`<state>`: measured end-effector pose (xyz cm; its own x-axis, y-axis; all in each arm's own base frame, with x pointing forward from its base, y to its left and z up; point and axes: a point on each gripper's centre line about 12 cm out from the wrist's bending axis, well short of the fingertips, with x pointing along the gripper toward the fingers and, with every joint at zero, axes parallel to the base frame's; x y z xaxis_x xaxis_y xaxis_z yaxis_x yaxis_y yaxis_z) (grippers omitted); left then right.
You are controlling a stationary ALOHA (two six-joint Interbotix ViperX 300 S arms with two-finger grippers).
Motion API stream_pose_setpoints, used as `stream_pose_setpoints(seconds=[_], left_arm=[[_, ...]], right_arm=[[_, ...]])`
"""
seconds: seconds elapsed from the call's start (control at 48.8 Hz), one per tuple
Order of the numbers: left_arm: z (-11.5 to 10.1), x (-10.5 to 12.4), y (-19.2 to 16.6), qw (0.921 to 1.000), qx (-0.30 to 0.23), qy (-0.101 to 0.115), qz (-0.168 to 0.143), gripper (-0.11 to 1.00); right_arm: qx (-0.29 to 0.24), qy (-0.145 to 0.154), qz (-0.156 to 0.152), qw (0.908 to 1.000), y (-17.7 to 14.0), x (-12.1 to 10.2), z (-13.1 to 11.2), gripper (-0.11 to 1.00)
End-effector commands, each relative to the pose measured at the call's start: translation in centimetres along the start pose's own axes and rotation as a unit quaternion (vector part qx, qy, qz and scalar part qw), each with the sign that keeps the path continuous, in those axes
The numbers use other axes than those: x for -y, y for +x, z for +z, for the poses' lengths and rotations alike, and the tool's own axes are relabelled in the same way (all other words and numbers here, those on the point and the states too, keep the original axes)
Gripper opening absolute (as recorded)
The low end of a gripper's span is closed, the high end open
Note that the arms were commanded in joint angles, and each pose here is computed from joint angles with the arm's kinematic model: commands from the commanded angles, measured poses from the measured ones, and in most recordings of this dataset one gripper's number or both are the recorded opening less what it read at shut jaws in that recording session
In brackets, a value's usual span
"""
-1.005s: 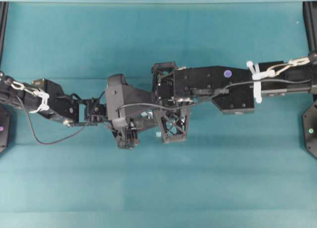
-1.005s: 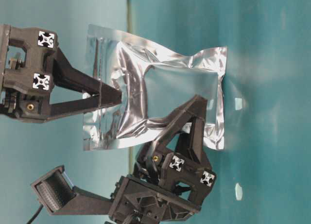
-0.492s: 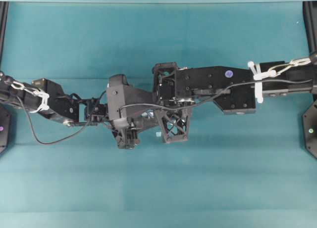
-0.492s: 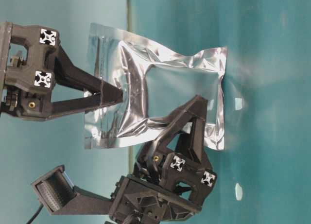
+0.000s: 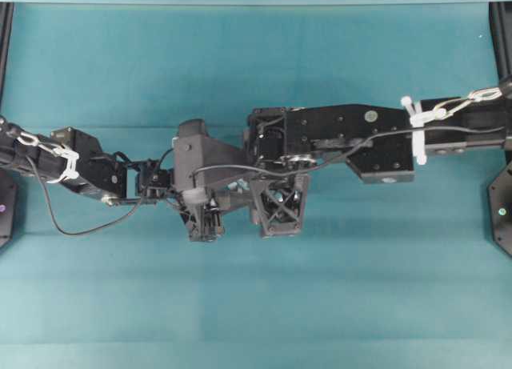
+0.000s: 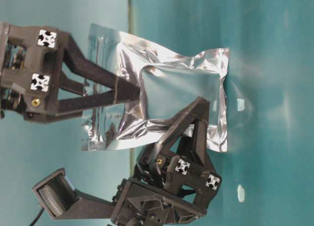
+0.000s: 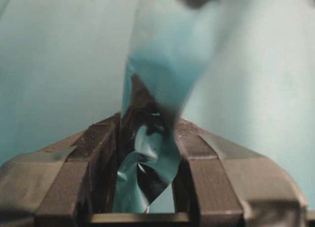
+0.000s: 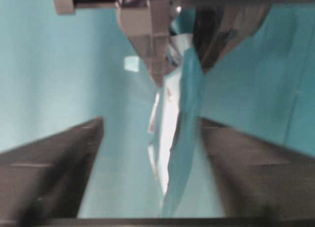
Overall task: Hand over the silver zip bag and make it stand upright.
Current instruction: 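Open the right gripper and retract it to the right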
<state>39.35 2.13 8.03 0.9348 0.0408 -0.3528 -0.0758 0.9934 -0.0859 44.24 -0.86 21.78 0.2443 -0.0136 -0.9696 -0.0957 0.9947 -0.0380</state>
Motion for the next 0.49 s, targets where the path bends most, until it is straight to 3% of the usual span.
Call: stream_pose_setpoints(seconds=[0.0, 0.103, 0.226, 0.472], left_arm=[[0.3, 0.3, 0.0, 1.0, 0.004, 0.005, -0.004, 0.32], [0.3, 0.3, 0.0, 1.0, 0.004, 0.004, -0.004, 0.3], [0.3, 0.3, 0.0, 1.0, 0.003, 0.004, -0.004, 0.3], [0.3, 0.4, 0.0, 1.0, 0.004, 0.005, -0.005, 0.3]], right_arm=[[0.031, 0.008, -0.008, 0.9995, -2.1, 0.4, 0.0, 0.91], [0.036, 0.018, -0.01, 0.9992, -2.7, 0.7, -0.8, 0.89], [0.06, 0.055, -0.015, 0.9966, -4.4, 1.5, -1.9, 0.89], [0.138, 0.108, -0.025, 0.9841, -7.6, 2.1, -5.4, 0.89]])
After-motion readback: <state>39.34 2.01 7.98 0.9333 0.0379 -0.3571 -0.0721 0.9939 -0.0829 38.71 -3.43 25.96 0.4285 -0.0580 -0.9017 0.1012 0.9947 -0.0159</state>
